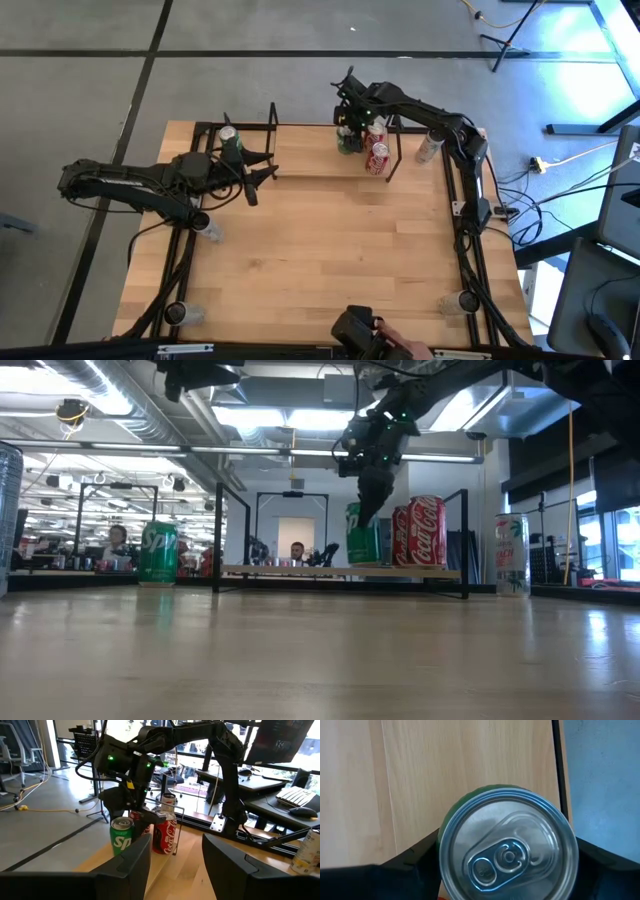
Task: Place canned beverage on shelf
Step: Put the bottom green soda can on the shelf, then put the green soda can on the shelf aligned with the other green soda can
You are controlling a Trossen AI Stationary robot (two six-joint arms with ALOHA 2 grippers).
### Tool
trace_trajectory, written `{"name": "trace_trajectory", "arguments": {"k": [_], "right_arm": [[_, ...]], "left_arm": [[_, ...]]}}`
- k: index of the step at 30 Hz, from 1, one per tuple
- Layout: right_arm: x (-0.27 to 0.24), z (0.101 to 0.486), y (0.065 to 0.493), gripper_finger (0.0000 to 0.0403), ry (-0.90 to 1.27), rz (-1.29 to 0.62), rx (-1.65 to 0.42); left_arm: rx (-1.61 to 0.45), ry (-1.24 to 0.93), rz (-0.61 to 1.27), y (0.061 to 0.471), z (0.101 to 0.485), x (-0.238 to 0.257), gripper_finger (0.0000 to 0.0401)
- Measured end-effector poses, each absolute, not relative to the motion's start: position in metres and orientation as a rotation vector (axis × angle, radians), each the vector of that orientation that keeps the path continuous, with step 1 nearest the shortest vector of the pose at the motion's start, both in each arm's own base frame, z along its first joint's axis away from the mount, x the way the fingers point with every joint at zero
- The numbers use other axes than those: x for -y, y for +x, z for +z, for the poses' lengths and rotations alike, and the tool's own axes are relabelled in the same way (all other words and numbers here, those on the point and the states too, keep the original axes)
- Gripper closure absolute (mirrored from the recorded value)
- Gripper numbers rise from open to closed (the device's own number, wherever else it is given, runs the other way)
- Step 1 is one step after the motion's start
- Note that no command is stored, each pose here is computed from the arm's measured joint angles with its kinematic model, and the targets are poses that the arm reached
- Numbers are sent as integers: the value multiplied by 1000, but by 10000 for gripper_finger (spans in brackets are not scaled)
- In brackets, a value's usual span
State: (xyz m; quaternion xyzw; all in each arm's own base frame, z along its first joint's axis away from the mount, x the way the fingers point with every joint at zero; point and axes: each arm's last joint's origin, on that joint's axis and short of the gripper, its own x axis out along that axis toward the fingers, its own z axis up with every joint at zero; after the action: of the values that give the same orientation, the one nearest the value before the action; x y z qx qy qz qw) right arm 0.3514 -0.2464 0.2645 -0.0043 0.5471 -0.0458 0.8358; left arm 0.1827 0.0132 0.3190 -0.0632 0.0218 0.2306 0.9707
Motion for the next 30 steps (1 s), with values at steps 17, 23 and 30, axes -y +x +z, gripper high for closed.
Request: {"name": "trace_trajectory", "arguments": {"k": [17, 23, 30], "right_arm": [[241, 278, 344, 61, -7, -104, -1161], [223, 321, 330, 61, -32, -162, -1065], [191, 371, 320, 61, -53, -206, -888]], "left_arm": [[-38, -132, 513, 182, 319, -14, 230], [-25, -130, 514, 181, 326, -15, 230], [-139, -131, 612, 171, 352, -30, 187]]}}
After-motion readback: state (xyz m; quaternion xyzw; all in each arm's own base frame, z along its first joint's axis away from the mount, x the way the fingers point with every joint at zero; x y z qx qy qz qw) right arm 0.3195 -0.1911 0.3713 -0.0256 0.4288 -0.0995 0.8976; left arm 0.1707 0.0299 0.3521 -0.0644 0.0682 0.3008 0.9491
